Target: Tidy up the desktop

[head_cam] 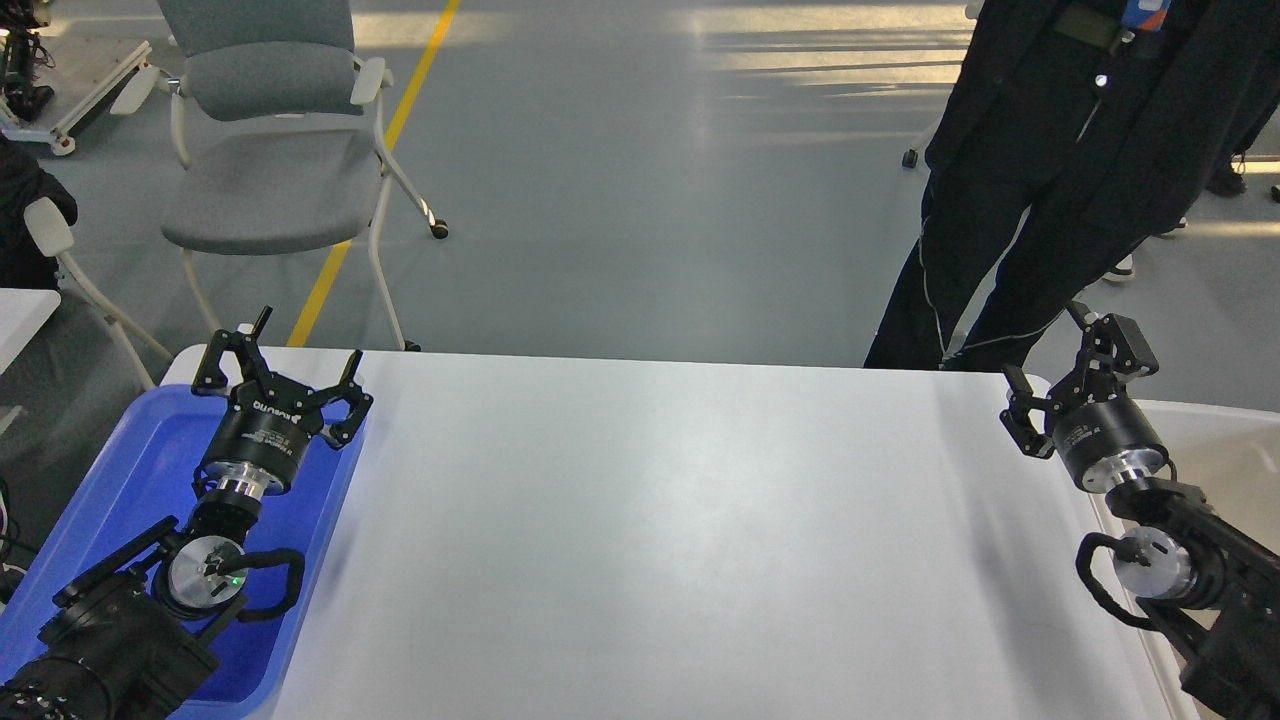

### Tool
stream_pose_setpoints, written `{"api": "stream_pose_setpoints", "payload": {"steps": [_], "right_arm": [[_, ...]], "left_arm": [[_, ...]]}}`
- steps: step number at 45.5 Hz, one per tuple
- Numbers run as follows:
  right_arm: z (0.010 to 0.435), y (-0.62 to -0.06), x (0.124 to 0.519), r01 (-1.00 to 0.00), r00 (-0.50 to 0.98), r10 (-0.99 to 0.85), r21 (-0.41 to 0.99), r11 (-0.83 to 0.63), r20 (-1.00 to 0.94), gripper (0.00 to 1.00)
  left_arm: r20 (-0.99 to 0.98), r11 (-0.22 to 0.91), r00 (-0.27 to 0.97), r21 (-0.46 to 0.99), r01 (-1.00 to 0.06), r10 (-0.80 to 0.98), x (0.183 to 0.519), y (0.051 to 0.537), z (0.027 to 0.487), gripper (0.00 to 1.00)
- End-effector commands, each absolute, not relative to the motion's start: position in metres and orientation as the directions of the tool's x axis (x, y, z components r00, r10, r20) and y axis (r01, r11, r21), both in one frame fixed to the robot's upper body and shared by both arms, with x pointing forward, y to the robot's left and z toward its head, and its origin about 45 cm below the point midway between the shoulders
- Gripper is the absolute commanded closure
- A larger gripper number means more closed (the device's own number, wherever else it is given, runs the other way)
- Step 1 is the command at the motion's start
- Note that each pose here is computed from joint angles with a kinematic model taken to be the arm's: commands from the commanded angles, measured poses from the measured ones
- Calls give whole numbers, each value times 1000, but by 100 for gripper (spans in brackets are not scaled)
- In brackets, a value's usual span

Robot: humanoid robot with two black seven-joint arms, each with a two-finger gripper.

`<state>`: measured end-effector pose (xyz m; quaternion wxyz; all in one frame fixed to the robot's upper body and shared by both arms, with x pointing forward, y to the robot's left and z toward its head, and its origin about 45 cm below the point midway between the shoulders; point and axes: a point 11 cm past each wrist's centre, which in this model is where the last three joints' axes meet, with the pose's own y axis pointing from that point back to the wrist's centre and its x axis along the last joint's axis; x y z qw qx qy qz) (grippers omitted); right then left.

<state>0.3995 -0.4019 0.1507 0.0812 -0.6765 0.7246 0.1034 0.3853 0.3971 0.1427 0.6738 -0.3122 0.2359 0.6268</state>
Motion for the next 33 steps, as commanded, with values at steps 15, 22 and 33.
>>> {"api": "stream_pose_setpoints", "payload": {"steps": [15,22,33], "right_arm": [[140,-349,388,-980,-169,-949,-57,190,-267,0],[131,-339,381,-990,-121,-965,-35,133,-233,0],[121,-333,373,-993,-107,-970,-25,116,-219,0]], "left_arm": [[-709,19,103,-125,-992,697,385,397,143,0],[-709,19,103,-125,-992,697,385,397,143,0],[-709,19,103,-125,-992,697,385,397,143,0]]}}
